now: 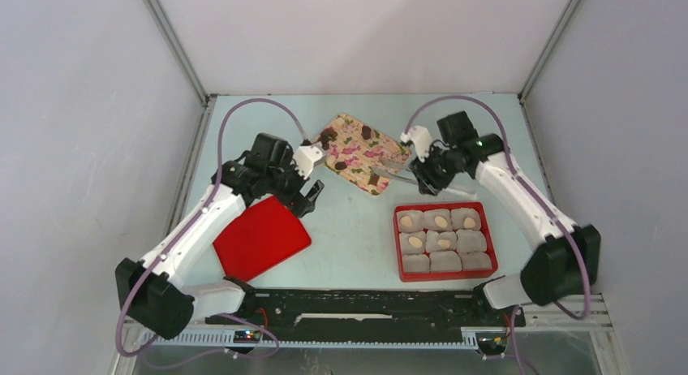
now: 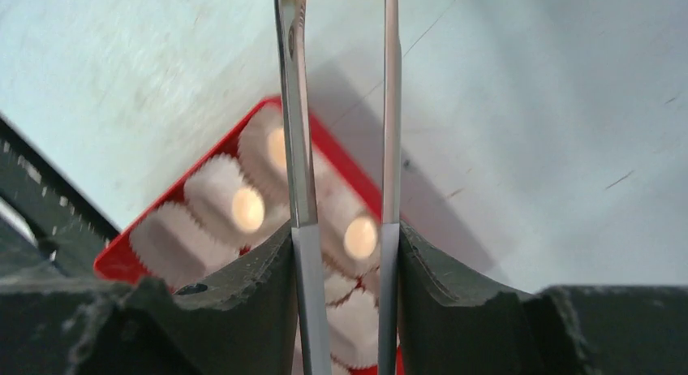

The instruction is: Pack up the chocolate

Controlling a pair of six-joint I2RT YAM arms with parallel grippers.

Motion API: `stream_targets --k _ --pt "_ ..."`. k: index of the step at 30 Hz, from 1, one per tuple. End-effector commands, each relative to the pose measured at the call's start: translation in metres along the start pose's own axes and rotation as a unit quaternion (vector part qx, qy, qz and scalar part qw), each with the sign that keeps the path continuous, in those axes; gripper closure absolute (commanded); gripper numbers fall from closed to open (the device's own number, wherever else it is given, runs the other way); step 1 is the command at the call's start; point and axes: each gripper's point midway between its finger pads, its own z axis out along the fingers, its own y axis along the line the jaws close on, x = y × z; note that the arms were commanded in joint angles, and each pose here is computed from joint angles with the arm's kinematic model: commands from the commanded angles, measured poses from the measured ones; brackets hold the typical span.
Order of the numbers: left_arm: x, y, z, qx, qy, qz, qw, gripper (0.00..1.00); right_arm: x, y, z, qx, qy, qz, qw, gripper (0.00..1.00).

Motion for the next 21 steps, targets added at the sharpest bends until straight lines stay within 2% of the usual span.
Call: stream_targets --k 1,5,12,21 --pt "0.008 0.014 -0.008 -0.040 -0.013 0.008 0.999 0.02 -0.070 -0.041 0.010 0.045 -0.053 0.030 0.997 0.57" --pt "0.008 0.017 -0.018 -0.051 -0.027 0.003 0.998 0.02 -0.115 -0.049 0.035 0.005 -0.051 0.049 0.997 0.57" --pt "0.009 0.019 -0.033 -0.064 -0.045 -0.007 0.997 0.02 -0.169 -0.084 0.107 0.008 -0.030 0.069 0.997 0.57" --pt "0.012 0.015 -0.043 -0.064 -0.050 -0.015 0.997 0.02 -0.191 -0.112 0.171 0.079 -0.037 0.087 0.992 0.52"
